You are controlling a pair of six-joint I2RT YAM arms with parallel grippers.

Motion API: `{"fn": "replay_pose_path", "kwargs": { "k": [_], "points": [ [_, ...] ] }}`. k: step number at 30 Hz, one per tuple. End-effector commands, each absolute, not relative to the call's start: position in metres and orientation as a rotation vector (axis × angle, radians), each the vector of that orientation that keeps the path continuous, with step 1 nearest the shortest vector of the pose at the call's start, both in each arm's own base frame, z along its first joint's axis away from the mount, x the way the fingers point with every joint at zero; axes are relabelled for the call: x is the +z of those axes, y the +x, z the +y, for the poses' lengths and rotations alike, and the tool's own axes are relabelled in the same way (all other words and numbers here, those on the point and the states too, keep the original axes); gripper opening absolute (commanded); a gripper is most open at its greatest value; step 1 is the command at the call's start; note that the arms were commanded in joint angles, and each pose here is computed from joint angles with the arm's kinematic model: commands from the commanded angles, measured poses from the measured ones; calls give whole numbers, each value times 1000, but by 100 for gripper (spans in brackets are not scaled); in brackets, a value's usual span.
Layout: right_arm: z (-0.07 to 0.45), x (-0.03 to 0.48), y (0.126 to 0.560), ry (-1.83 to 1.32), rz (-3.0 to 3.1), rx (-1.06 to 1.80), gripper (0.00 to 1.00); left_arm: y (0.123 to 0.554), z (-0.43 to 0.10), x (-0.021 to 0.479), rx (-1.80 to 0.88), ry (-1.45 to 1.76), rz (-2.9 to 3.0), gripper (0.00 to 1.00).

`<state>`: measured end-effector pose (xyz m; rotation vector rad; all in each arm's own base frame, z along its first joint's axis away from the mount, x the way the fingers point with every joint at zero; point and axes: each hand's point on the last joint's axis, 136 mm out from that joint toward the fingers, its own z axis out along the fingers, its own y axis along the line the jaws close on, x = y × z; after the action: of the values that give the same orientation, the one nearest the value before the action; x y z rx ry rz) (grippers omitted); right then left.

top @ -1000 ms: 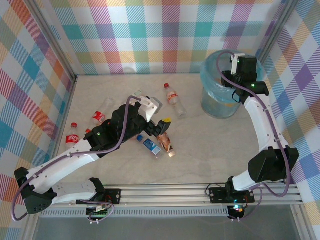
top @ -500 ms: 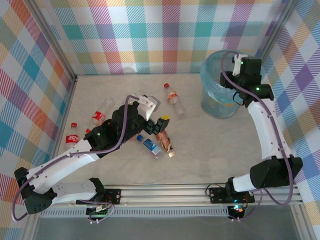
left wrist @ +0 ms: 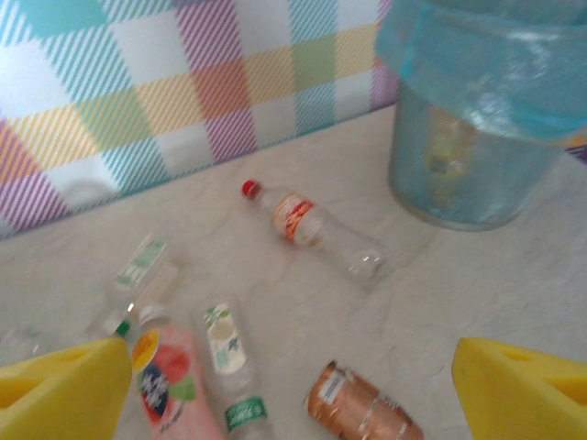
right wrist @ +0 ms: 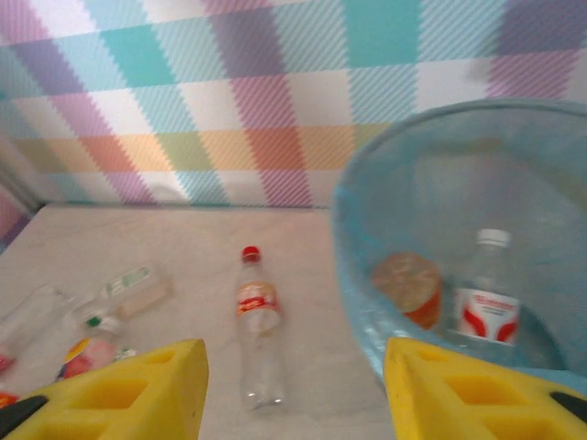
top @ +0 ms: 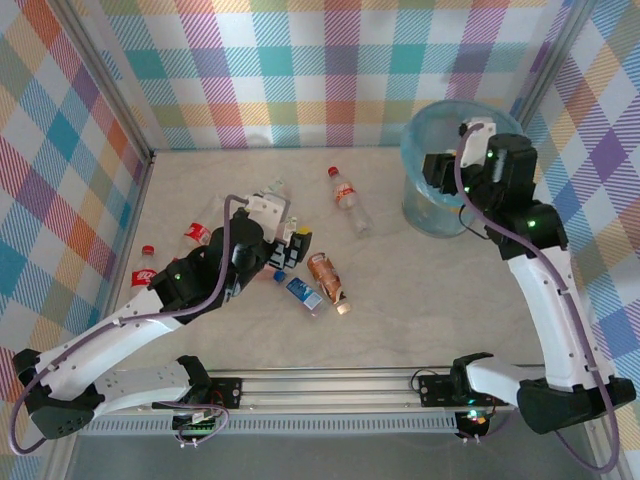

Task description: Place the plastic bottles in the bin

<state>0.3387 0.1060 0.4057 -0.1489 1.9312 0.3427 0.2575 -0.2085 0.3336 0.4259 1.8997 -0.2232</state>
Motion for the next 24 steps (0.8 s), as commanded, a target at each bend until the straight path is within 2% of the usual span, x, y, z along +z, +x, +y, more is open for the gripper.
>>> {"fn": "replay_pose_path", "kwargs": {
  "k": [1,8,13,24],
  "points": [
    [139,409,329,-220,1892,440,54,258,-170,325,-117,269,2000,90],
    [209,370,319,-401,1945,552,54,264,-109,279,-13,-8,2256,93],
    [248,335,313,-511,2030,640,56,278,-77,220,-103,-192,2509,93],
    [250,310,308,-527,2082,637,60,322,-38,100,-127,-462,2796,93]
  ]
}}
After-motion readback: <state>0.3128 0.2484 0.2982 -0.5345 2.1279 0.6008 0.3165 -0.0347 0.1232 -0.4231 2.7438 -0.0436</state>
